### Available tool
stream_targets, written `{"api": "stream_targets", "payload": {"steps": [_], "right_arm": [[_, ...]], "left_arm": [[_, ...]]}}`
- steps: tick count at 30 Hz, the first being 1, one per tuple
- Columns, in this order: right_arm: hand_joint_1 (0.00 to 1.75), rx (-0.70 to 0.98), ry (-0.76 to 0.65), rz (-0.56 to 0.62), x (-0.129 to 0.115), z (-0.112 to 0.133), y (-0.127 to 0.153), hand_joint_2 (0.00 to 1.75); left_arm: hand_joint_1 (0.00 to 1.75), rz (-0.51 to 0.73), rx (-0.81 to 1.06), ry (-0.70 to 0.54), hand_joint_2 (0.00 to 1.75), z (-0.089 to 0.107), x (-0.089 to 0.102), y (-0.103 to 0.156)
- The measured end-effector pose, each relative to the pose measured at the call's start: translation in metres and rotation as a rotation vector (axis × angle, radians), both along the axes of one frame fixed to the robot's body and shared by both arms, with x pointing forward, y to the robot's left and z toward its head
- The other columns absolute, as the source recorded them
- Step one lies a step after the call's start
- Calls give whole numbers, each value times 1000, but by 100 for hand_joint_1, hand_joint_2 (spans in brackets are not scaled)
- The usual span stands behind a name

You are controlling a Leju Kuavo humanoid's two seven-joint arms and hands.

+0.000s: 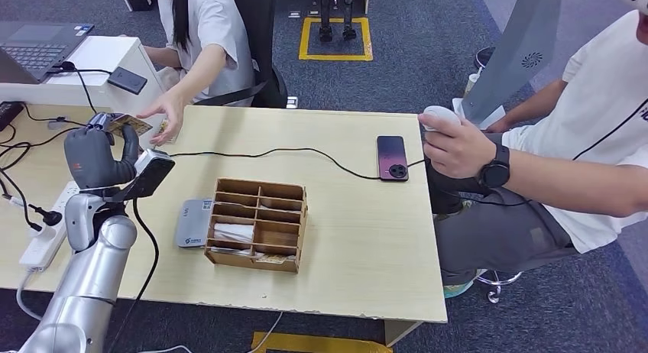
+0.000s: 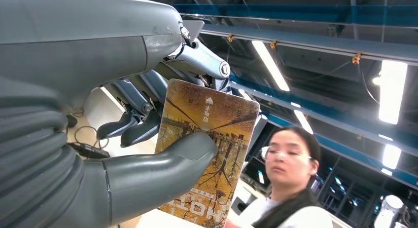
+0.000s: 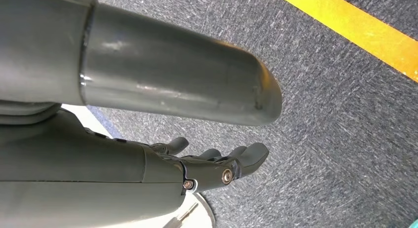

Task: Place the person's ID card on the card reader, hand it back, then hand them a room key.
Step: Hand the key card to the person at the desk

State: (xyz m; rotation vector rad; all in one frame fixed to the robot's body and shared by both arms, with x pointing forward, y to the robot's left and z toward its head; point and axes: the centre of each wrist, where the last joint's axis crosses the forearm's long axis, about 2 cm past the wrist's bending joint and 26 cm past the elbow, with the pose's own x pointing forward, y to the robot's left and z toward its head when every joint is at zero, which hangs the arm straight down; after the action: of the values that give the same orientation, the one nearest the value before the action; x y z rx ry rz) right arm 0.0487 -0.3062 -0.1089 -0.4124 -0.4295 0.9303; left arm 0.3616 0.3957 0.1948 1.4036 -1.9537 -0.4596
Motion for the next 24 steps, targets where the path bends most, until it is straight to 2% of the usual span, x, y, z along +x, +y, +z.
{"api": "stream_targets", "payload": {"steps": [3, 7, 15, 19, 24], "right_arm": [[0, 2, -5, 4, 2, 0, 0, 0], [0, 1, -4, 6, 2, 0, 0, 0], [0, -9, 6, -4, 1, 0, 0, 0], [0, -16, 12, -21, -2, 0, 0, 0], [0, -19, 23, -28, -6, -1, 0, 0]], "left_arm": [[175, -7, -2, 3, 175, 0, 3, -4], [0, -13, -9, 9, 175, -1, 6, -7], [0, -35, -130, 35, 175, -2, 9, -8], [0, -111, -284, 75, 175, -2, 11, -11], [0, -221, -313, 62, 175, -2, 2, -16]]}}
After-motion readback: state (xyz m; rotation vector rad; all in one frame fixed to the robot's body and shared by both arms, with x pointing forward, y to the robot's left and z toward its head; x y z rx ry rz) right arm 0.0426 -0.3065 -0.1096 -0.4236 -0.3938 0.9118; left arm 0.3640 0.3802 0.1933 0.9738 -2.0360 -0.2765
